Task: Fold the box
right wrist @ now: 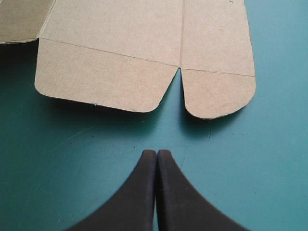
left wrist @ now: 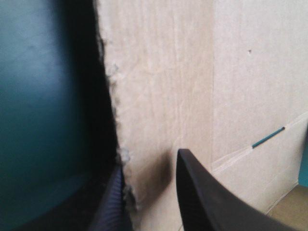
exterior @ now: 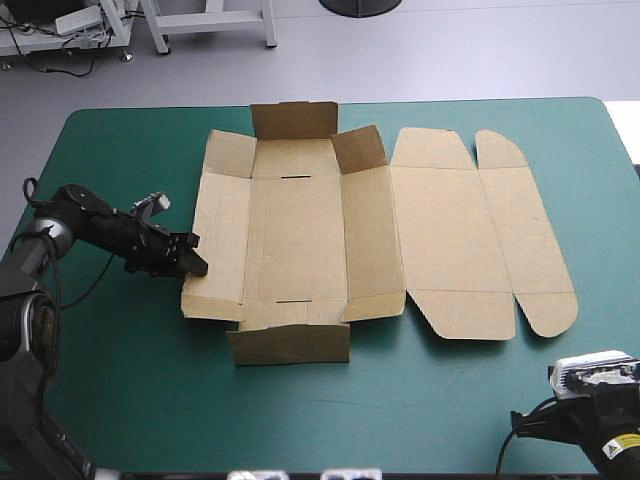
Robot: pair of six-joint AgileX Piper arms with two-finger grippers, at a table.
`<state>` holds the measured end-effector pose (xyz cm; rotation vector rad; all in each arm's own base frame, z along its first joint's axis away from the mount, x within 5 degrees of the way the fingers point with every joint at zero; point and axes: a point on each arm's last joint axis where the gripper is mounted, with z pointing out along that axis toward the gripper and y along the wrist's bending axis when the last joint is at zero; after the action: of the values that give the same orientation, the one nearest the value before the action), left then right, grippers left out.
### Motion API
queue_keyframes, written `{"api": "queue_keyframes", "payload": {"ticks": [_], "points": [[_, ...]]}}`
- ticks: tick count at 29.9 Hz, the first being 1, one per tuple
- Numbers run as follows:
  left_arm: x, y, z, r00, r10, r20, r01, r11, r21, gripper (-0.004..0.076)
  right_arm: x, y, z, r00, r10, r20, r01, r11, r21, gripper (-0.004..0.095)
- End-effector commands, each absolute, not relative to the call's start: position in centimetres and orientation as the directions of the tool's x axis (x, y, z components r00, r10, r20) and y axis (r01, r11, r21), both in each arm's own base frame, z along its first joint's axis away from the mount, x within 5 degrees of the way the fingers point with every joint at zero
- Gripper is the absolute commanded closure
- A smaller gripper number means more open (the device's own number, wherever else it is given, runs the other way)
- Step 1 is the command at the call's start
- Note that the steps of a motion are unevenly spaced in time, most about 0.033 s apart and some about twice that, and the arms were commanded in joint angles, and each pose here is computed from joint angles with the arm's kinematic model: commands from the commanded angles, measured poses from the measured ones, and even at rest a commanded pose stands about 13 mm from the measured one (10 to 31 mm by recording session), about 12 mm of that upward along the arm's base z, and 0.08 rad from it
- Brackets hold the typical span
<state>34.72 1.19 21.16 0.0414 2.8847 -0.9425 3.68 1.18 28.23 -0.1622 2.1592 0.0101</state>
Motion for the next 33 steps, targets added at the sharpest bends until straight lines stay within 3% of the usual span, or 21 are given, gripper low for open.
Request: {"api": "queue_keyframes", "payload": {"ticks": [1,6,9,10,11,18,33], "points": [[34.5,-1.0,23.5,-0.992,0.021,-0.128,0.101,0.741,-0.664,0.0479,4.1,1.1,29.4,-0.492,-0.107,-0.864,-0.105,0.992,-0.063,0.0932],[35.1,-3.4,23.3,-0.982,0.052,-0.181,0.156,0.761,-0.629,0.0500,4.1,1.1,29.4,-0.491,-0.105,-0.865,-0.106,0.993,-0.060,0.0932],[35.3,-4.4,23.2,-0.976,0.068,-0.208,0.183,0.773,-0.607,0.0632,4.1,1.1,29.4,-0.491,-0.103,-0.865,-0.107,0.993,-0.058,0.0932],[35.3,-4.6,23.1,-0.974,0.072,-0.214,0.189,0.777,-0.600,0.0713,4.1,1.1,29.4,-0.491,-0.103,-0.865,-0.107,0.993,-0.058,0.0932],[35.3,-4.7,23.1,-0.972,0.082,-0.221,0.201,0.781,-0.592,0.0725,4.1,1.1,29.4,-0.491,-0.103,-0.865,-0.107,0.993,-0.058,0.0932],[34.9,-4.4,24.3,-0.957,0.111,-0.268,0.243,0.811,-0.532,0.0729,4.1,1.1,29.4,-0.491,-0.102,-0.865,-0.107,0.993,-0.056,0.0932],[28.3,-3.7,36.0,-0.764,0.192,-0.616,0.430,0.863,-0.265,0.0729,4.2,1.1,29.7,-0.473,-0.110,-0.874,-0.110,0.992,-0.065,0.0932]]}}
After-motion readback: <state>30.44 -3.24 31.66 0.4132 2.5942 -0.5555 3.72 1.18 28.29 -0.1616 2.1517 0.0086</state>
